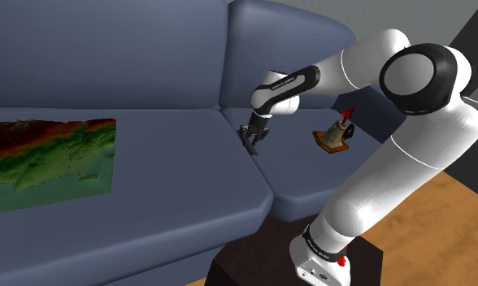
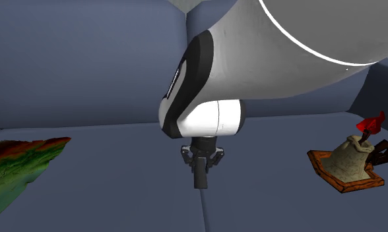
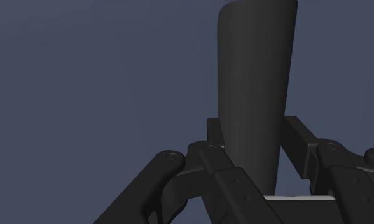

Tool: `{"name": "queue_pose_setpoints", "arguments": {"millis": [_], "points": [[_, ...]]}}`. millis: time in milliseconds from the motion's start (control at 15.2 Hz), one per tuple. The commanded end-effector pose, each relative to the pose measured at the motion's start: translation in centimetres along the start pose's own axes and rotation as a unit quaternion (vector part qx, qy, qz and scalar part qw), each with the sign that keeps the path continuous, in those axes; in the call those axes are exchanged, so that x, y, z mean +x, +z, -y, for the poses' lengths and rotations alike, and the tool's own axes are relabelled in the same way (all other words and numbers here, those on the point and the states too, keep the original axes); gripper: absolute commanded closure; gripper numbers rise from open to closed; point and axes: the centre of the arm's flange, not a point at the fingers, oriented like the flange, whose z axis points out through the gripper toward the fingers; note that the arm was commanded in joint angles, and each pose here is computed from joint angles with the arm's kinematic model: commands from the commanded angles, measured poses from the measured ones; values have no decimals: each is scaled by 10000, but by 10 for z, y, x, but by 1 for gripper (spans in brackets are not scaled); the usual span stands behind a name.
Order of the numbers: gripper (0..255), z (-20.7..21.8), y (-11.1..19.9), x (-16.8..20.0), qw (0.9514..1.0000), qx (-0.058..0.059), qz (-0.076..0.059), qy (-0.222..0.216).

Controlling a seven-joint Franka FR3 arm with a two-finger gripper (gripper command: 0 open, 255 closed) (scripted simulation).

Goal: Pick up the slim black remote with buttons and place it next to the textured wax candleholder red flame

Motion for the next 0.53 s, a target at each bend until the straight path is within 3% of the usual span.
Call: {"name": "queue_pose_setpoints", "arguments": {"millis": [0,462], "points": [[255,1,-9,0,10000,-1,6,-5],[255,4,-46,0,10000,-1,6,-5]]}}
